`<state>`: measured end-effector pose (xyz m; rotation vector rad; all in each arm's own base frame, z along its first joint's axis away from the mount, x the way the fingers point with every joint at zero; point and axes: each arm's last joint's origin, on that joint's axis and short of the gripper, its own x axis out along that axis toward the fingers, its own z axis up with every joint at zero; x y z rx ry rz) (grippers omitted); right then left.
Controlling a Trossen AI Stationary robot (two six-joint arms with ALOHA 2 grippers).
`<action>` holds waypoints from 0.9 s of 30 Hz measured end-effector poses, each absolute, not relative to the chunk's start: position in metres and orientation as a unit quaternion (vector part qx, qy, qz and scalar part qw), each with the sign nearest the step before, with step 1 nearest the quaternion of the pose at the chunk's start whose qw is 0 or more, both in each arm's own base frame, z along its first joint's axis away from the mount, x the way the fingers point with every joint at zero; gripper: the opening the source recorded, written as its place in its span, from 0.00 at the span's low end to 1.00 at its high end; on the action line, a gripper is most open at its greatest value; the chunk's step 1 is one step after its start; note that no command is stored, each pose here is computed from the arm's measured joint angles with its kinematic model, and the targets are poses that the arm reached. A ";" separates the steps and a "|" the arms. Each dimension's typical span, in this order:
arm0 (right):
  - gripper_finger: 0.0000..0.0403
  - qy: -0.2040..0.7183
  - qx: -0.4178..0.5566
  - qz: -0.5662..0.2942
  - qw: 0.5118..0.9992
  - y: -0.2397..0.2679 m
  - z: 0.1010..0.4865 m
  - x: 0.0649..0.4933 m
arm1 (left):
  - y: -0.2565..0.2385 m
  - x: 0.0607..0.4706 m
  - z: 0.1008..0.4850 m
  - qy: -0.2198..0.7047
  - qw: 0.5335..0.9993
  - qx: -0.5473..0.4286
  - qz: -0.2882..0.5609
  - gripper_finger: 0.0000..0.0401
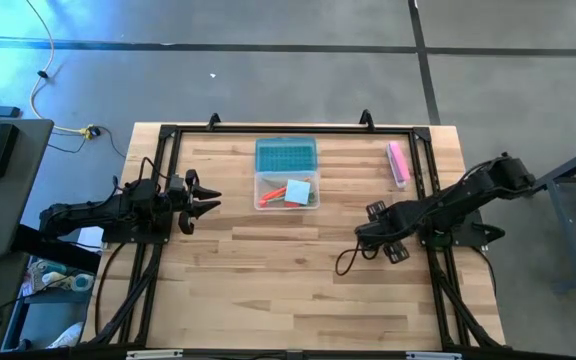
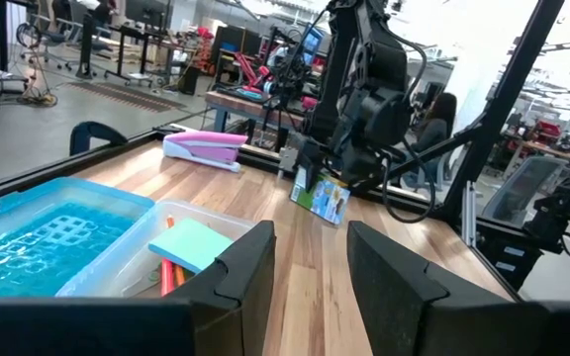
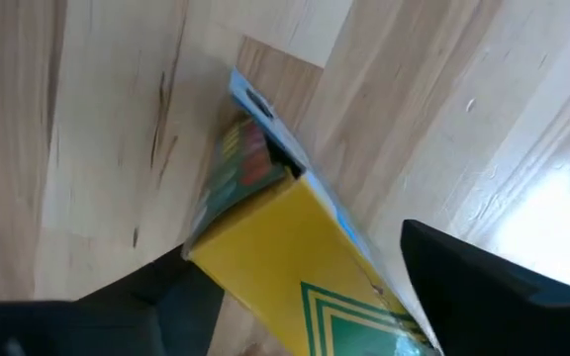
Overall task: Pack school essentials
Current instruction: Put the crayon box into the blue supply box
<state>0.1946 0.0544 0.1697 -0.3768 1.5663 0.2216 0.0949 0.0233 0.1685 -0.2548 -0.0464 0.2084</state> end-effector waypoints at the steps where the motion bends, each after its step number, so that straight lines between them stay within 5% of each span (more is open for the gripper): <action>1: 0.68 0.699 -0.166 0.097 0.688 0.054 0.170 0.195 | 0.023 0.095 0.169 -0.023 0.986 -0.127 0.104 0.29; 14: 0.42 0.693 -0.117 0.070 0.708 0.048 0.174 0.202 | 0.023 0.095 0.169 -0.023 0.986 -0.127 0.104 0.29; 27: 0.30 0.663 -0.017 0.049 0.747 0.037 0.183 0.218 | 0.023 0.095 0.169 -0.023 0.986 -0.127 0.104 0.29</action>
